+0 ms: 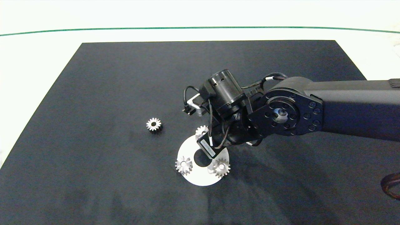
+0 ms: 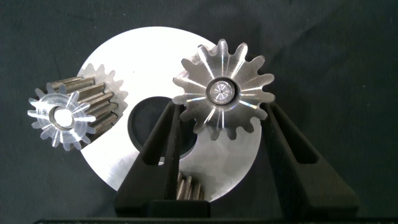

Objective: Remove an incorrectly installed larger gear and replace it with the correct smaller gear

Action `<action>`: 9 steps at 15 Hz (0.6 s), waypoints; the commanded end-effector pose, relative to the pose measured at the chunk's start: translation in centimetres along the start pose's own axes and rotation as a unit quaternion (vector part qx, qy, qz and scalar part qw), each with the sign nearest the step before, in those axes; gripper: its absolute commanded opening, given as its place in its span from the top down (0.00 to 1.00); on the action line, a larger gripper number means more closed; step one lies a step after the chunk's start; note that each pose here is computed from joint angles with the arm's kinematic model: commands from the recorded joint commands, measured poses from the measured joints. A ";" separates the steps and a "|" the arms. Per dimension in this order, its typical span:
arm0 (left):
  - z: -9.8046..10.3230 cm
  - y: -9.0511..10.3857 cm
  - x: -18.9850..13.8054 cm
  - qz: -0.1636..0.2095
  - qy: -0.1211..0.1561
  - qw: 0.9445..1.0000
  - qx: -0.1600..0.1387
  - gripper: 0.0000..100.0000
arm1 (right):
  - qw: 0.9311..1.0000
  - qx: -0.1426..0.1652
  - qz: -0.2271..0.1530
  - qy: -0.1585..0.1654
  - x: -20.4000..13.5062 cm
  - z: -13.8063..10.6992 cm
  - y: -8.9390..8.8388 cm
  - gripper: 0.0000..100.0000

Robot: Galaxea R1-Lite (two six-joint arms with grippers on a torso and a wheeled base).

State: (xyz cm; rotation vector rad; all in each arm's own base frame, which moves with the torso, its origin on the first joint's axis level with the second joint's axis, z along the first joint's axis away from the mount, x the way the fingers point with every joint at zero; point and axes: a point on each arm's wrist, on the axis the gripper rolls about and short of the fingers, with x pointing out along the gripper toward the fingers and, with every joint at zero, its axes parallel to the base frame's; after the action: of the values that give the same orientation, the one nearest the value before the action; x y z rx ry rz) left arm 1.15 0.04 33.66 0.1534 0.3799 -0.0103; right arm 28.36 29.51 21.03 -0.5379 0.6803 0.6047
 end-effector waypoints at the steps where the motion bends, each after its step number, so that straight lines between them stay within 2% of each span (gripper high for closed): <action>1: -0.1 0.0 0.0 0.000 0.002 1.000 0.001 0.00 | 1.000 -0.003 0.004 -0.012 -1.2 0.3 0.2 0.69; 4: -0.1 0.0 0.0 0.000 0.002 1.000 0.001 0.00 | 1.000 -0.008 0.009 -0.018 -1.9 0.4 0.8 0.69; 9: -0.1 0.0 0.0 0.000 0.002 1.000 0.001 0.00 | 1.000 -0.011 0.004 -0.010 -2.3 -0.1 0.8 0.69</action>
State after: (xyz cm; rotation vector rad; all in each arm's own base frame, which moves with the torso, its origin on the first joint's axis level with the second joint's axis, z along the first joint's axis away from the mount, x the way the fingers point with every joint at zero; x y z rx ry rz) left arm 1.08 0.04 33.66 0.1553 0.3782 -0.0105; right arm 26.57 29.48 21.97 -0.5499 0.6628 0.6242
